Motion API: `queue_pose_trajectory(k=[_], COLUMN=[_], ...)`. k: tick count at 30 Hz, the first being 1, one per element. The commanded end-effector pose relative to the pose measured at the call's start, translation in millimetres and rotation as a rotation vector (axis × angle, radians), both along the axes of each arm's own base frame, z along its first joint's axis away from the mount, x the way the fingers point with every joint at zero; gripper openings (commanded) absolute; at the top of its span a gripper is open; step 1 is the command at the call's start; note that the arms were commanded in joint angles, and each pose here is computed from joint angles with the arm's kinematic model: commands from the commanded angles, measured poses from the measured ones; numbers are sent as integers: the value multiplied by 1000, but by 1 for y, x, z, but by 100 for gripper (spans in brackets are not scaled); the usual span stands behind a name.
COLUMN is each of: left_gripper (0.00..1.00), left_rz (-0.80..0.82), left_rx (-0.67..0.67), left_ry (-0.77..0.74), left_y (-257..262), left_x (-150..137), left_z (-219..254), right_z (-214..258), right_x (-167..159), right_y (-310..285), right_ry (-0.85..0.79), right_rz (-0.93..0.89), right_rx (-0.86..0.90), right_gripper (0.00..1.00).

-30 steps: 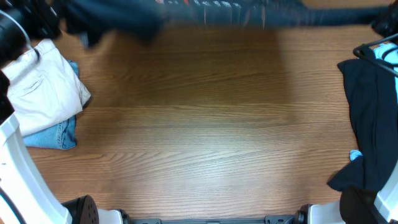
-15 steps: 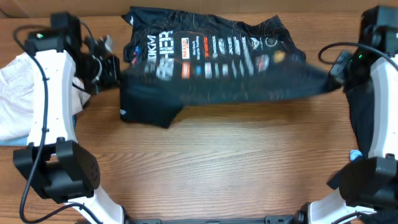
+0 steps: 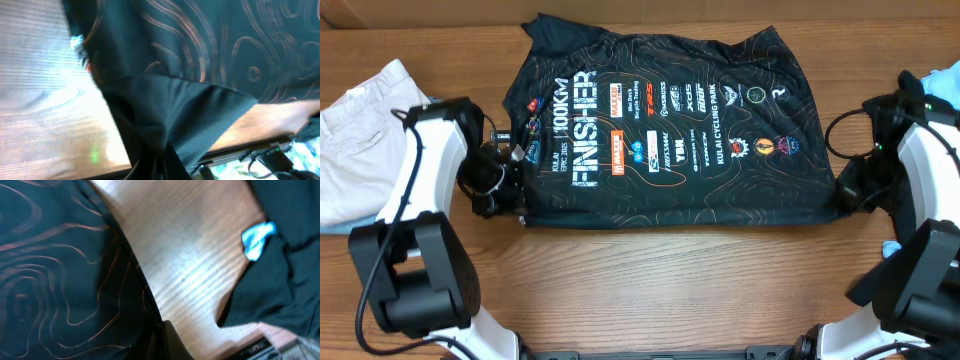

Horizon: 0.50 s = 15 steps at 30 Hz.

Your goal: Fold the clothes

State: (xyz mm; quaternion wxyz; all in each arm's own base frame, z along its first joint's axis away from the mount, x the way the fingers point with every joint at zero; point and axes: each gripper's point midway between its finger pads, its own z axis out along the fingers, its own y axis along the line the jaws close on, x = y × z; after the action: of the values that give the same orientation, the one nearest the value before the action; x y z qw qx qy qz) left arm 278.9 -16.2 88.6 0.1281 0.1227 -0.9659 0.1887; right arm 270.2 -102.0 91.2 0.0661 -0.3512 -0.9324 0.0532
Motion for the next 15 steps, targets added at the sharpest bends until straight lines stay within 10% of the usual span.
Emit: queue_pose_trajectory(k=[1, 15], left_gripper=[4, 4], left_rz=[96, 240], left_rx=[173, 274], left_ry=[12, -134], left_y=[20, 24], left_x=[-30, -74], left_z=[3, 23], right_z=[-4, 31], right_x=[-22, -48], right_y=[-2, 4], right_ry=[-6, -184], right_rz=[-51, -80], right_rx=[4, -38], right_gripper=[4, 4])
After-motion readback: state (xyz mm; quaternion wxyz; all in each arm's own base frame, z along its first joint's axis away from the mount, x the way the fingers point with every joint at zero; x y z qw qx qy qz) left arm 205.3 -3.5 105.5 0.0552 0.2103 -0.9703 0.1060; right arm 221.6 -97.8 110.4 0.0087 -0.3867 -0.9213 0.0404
